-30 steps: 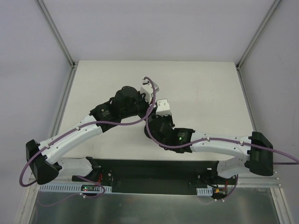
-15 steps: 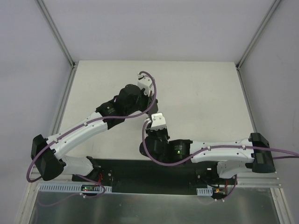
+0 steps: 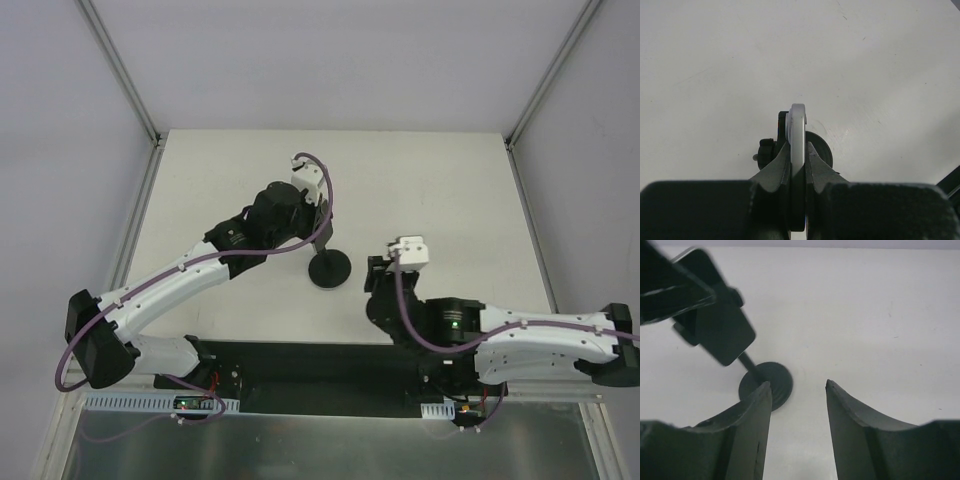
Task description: Place the phone on the phone stand
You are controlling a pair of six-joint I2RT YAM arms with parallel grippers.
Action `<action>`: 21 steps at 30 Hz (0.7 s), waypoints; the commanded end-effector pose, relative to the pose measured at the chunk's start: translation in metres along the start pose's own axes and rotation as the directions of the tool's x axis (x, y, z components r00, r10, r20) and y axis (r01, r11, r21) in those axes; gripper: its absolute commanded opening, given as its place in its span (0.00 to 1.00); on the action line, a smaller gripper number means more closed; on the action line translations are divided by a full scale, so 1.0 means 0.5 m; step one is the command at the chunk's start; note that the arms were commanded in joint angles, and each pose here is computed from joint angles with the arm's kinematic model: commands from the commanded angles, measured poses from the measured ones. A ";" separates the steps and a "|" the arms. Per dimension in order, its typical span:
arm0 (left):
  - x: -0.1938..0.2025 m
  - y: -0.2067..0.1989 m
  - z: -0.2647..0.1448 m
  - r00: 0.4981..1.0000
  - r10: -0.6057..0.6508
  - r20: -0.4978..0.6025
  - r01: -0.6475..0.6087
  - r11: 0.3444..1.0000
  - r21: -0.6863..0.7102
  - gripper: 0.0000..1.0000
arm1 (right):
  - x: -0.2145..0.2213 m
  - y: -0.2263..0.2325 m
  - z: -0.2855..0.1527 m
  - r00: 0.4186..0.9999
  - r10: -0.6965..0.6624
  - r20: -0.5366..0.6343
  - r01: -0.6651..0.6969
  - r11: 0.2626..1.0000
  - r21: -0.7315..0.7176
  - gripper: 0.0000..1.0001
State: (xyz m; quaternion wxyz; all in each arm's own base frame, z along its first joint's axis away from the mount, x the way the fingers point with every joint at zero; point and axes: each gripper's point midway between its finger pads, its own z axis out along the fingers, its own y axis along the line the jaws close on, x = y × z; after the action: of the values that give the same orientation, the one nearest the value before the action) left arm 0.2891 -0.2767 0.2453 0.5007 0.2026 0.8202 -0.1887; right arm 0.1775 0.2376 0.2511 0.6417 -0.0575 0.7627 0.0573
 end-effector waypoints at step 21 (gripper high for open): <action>0.000 0.027 -0.048 0.995 -0.095 -0.006 0.095 0.995 0.044 0.00 | 0.089 -0.112 0.008 0.984 0.129 -0.125 -0.149 0.975 -0.166 0.50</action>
State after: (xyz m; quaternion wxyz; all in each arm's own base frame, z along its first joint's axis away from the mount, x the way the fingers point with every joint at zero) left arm 0.2738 -0.2777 0.2487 0.4681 0.1816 0.8191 -0.2773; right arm 0.1837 0.1717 0.1995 0.5845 -0.0554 0.7968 0.1428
